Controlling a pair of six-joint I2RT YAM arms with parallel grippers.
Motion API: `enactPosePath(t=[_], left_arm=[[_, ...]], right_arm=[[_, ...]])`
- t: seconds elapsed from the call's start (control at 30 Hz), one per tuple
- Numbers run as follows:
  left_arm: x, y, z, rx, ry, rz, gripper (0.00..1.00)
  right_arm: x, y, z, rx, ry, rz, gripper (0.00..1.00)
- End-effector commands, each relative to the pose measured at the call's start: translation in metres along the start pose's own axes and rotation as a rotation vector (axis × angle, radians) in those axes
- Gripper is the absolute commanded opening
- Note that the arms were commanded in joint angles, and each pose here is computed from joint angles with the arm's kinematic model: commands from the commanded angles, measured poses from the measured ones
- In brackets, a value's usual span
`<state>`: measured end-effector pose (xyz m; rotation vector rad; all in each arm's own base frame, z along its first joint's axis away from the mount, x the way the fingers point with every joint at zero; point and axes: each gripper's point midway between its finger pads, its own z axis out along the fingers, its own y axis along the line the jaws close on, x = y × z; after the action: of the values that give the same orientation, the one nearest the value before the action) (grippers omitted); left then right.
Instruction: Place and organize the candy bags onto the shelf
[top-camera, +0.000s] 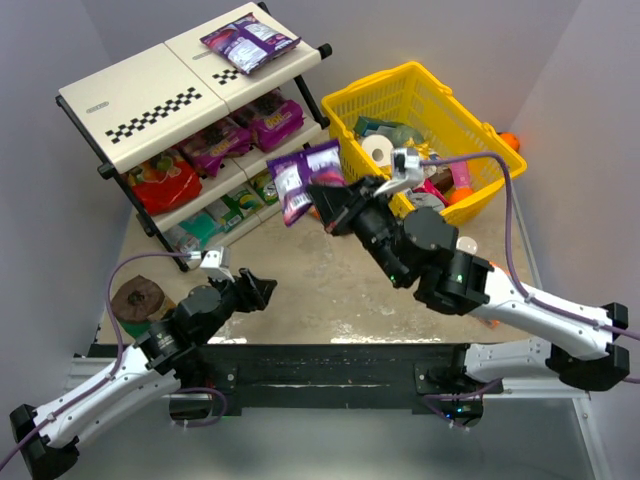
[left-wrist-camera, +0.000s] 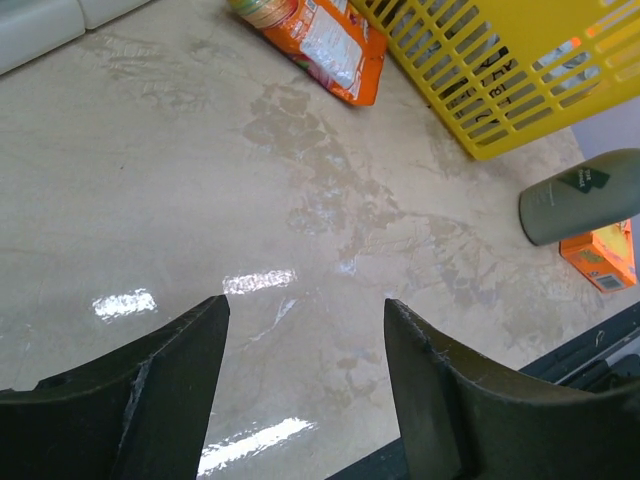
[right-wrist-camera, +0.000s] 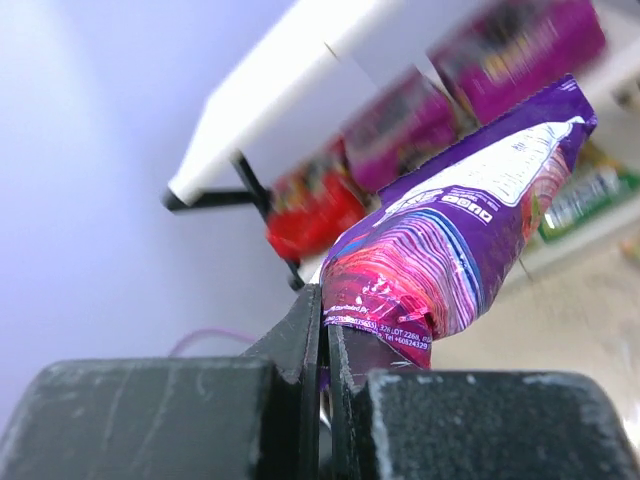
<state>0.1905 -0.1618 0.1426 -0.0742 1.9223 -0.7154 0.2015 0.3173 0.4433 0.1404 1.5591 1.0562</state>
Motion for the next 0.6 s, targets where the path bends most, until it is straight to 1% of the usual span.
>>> enactPosePath(t=[0.0, 0.03, 0.07, 0.1, 0.13, 0.17, 0.2, 0.23, 0.27, 0.33, 0.5, 0.57], left_arm=[[-0.012, -0.003, -0.001, -0.008, -0.027, 0.018, 0.69], [-0.011, -0.005, -0.001, 0.002, -0.024, 0.02, 0.69], [-0.011, -0.005, -0.001, 0.007, -0.024, 0.022, 0.69], [-0.011, -0.006, 0.0, 0.012, -0.026, 0.025, 0.69], [-0.01, -0.006, 0.0, 0.013, -0.027, 0.026, 0.69], [-0.009, -0.006, 0.0, 0.014, -0.025, 0.027, 0.7], [-0.009, -0.004, 0.001, 0.009, -0.023, 0.028, 0.7], [-0.009, -0.005, 0.001, 0.009, -0.024, 0.028, 0.7], [-0.009, -0.004, 0.001, 0.007, -0.024, 0.028, 0.7], [-0.008, -0.004, 0.002, 0.004, -0.023, 0.029, 0.71], [-0.007, -0.006, 0.002, 0.016, -0.017, 0.028, 0.71], [-0.006, -0.006, 0.002, 0.021, -0.014, 0.028, 0.72]], right_arm=[[-0.086, 0.068, 0.012, -0.193, -0.157, -0.056, 0.0], [-0.082, 0.075, 0.024, -0.206, -0.154, -0.084, 0.0], [-0.088, 0.078, 0.031, -0.215, -0.165, -0.094, 0.0], [-0.105, 0.098, 0.029, -0.275, -0.182, -0.083, 0.0], [-0.094, 0.101, 0.045, -0.285, -0.172, -0.116, 0.0], [-0.097, 0.105, 0.052, -0.298, -0.179, -0.127, 0.0], [-0.105, 0.119, 0.054, -0.346, -0.193, -0.129, 0.0], [-0.097, 0.12, 0.072, -0.36, -0.191, -0.163, 0.0], [-0.108, 0.129, 0.076, -0.391, -0.215, -0.16, 0.0], [-0.11, 0.137, 0.09, -0.444, -0.226, -0.177, 0.0], [-0.088, 0.152, 0.14, -0.539, -0.216, -0.194, 0.0], [-0.091, 0.159, 0.146, -0.598, -0.23, -0.181, 0.0]])
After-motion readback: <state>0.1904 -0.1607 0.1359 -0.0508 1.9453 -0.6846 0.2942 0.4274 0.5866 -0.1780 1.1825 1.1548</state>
